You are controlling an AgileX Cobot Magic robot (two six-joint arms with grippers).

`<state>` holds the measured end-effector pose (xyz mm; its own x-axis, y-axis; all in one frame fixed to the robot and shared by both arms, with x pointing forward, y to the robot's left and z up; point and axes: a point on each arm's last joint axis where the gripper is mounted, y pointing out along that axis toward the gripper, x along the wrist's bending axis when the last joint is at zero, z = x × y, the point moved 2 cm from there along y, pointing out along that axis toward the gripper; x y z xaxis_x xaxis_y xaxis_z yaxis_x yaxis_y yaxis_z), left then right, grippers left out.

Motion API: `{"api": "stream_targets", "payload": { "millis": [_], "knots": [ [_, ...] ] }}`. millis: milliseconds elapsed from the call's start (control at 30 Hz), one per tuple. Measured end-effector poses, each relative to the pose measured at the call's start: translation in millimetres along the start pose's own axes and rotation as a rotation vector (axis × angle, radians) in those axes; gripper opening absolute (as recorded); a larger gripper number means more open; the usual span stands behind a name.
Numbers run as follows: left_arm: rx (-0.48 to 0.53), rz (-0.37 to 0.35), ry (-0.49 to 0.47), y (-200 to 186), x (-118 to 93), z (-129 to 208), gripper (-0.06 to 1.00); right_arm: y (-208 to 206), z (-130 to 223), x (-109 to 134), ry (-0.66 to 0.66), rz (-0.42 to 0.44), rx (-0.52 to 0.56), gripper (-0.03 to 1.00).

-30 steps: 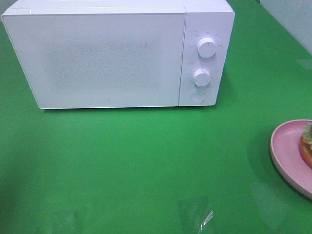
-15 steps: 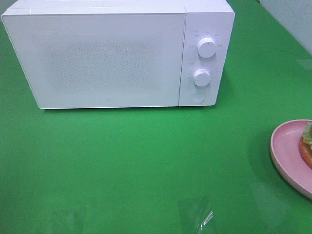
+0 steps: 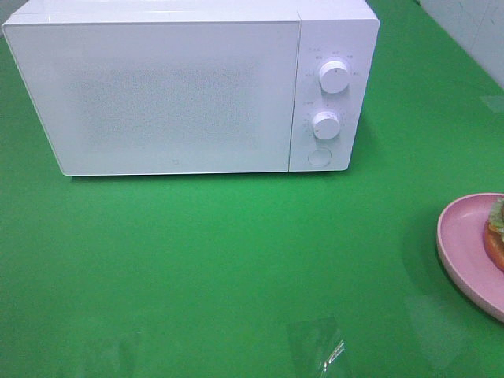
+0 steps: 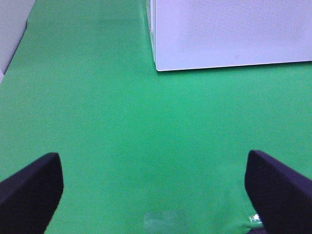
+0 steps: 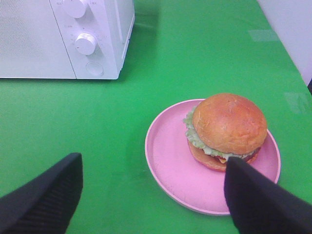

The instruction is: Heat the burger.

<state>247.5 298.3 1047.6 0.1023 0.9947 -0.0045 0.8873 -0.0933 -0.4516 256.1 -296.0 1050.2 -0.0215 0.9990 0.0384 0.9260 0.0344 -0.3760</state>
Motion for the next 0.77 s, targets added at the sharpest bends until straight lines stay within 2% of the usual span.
{"api": "stream_targets", "payload": {
  "millis": [233,767],
  "knots": [
    [-0.002,-0.07,-0.038,-0.1,0.4,0.0,0.93,0.0,0.0,0.0,0.0,0.0,0.0,0.76],
    [-0.002,-0.071,-0.038,-0.1,0.4,0.0,0.93,0.0,0.0,0.0,0.002,0.0,0.0,0.76]
  ]
}}
